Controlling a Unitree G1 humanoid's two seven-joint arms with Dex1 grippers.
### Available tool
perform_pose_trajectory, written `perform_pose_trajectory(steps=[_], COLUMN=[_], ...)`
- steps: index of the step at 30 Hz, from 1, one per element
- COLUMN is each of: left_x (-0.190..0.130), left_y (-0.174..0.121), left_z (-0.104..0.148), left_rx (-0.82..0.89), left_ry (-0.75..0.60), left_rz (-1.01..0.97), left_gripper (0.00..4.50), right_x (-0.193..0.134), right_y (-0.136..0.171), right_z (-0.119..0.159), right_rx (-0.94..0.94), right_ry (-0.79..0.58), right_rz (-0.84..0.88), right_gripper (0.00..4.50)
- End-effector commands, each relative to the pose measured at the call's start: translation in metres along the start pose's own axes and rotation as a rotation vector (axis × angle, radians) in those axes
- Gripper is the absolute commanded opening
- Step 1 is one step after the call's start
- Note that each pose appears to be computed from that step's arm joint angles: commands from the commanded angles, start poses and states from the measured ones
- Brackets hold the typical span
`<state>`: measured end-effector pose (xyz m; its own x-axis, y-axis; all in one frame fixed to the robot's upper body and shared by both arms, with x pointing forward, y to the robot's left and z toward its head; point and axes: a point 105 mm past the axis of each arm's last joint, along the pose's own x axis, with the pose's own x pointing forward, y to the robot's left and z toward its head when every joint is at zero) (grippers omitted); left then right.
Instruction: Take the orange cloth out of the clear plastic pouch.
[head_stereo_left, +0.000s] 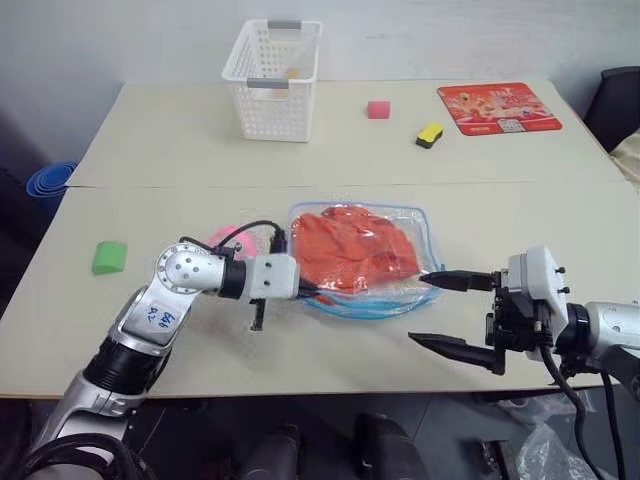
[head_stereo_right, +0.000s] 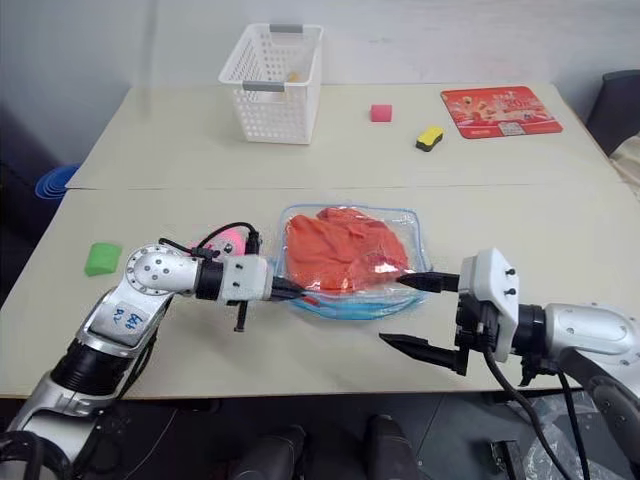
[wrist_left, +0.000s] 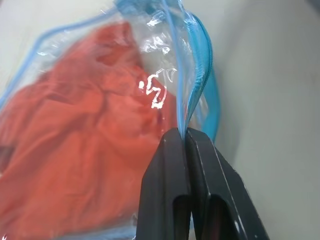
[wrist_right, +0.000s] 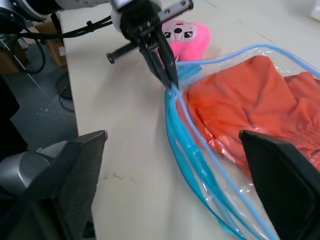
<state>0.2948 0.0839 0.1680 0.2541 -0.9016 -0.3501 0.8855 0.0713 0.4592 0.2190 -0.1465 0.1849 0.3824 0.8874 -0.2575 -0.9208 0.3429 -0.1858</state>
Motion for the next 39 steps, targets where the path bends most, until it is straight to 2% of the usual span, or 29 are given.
perform_pose_trajectory(steps=[1, 5, 6, 10, 13, 16, 20, 31, 39], left_x=[-0.007, -0.007, -0.006, -0.002, 0.001, 0.002, 0.002, 0.005, 0.009], left_y=[0.007, 0.006, 0.005, 0.005, 0.004, 0.005, 0.006, 0.004, 0.007], left_z=[0.017, 0.019, 0.019, 0.022, 0.026, 0.028, 0.031, 0.033, 0.042], left_rx=[-0.098, -0.150, -0.150, -0.155, -0.155, -0.156, -0.158, -0.159, -0.189], left_ry=[-0.085, -0.094, -0.091, -0.100, -0.108, -0.114, -0.119, -0.129, -0.172], left_rz=[0.078, 0.103, 0.103, 0.115, 0.116, 0.123, 0.127, 0.120, 0.131], left_gripper=[0.00, 0.00, 0.00, 0.00, 0.00, 0.00, 0.00, 0.00, 0.00], right_x=[0.009, 0.023, 0.026, 0.044, 0.057, 0.065, 0.073, 0.085, 0.108], right_y=[0.006, -0.002, -0.005, -0.022, -0.044, -0.047, -0.052, -0.074, -0.083], right_z=[0.000, -0.012, -0.015, -0.025, -0.033, -0.043, -0.047, -0.037, -0.060], right_rx=[-0.084, -0.193, -0.220, -0.392, -0.548, -0.630, -0.705, -0.934, -1.030], right_ry=[0.007, 0.065, 0.078, 0.135, 0.189, 0.224, 0.234, 0.225, 0.298], right_rz=[0.021, -0.002, -0.008, -0.067, -0.169, -0.162, -0.195, -0.367, -0.327], right_gripper=[3.06, 1.65, 1.46, 0.11, 0.02, 0.02, 0.88, 4.48, 4.48])
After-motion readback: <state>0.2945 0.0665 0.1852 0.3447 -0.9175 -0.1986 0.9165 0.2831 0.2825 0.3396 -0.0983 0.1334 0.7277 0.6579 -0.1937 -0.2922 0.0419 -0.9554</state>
